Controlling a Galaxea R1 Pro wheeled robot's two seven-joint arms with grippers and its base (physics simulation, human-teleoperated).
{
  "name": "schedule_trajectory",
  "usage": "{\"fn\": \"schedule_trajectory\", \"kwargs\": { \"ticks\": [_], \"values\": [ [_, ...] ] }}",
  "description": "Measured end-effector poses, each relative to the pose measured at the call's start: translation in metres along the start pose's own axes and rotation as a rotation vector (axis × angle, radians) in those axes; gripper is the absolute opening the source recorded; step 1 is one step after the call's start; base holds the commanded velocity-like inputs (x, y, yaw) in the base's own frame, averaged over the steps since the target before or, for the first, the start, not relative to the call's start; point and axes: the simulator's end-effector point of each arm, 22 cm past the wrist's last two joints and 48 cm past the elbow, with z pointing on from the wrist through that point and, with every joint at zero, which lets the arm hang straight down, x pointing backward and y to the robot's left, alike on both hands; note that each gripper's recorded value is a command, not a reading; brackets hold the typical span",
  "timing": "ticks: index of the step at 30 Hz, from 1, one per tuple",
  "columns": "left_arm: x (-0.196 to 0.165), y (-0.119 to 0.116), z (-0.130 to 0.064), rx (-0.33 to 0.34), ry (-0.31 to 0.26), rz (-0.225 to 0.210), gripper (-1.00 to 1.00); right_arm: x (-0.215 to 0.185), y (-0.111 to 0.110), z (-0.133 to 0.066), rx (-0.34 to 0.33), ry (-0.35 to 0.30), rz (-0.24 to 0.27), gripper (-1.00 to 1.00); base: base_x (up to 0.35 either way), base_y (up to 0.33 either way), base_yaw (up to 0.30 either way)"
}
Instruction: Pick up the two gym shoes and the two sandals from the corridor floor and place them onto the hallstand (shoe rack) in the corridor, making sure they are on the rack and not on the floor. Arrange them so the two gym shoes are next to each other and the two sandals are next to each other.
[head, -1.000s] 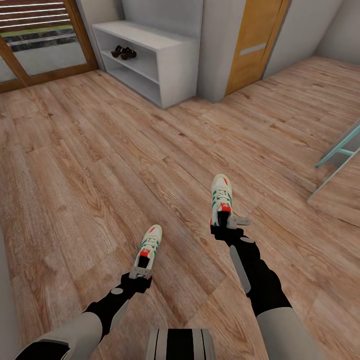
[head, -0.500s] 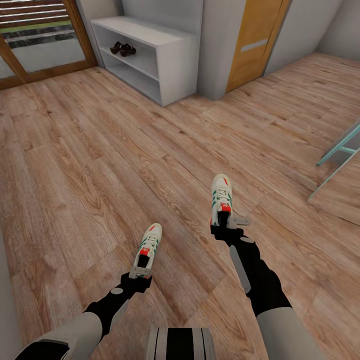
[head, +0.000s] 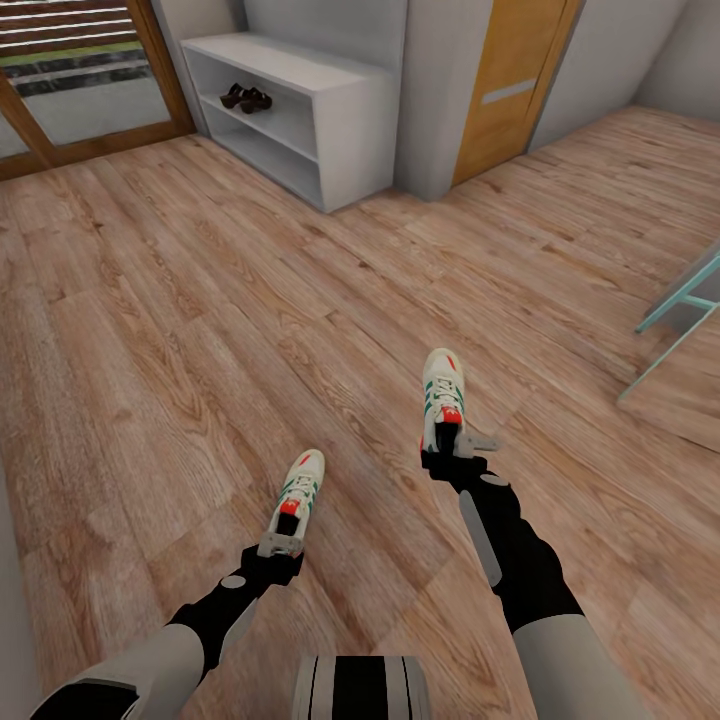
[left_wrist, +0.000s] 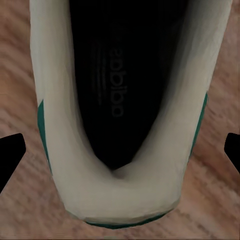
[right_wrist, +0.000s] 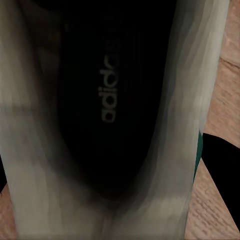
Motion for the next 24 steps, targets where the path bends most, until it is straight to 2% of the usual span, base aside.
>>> {"fn": "schedule_trajectory", "kwargs": {
  "ticks": [19, 20, 24],
  "values": [
    [-0.0006, 0.0002, 0.0002, -0.001, -0.001, 0.001, 1.0, 0.0001, 0.0, 0.0001, 0.0, 0.0, 0.0, -1.0, 0.015, 0.004, 0.0],
    [-0.0006, 0.0002, 0.0002, -0.001, -0.001, 0.001, -1.0, 0.0001, 0.0, 0.0001, 0.0, 0.0, 0.0, -1.0, 0.0, 0.0, 0.0],
    [-0.0007, 0.0002, 0.0002, -0.001, -0.002, -0.001, -1.0, 0.0001, 0.0, 0.0001, 0.0, 0.0, 0.0, -1.0, 0.0, 0.0, 0.0]
  ]
}}
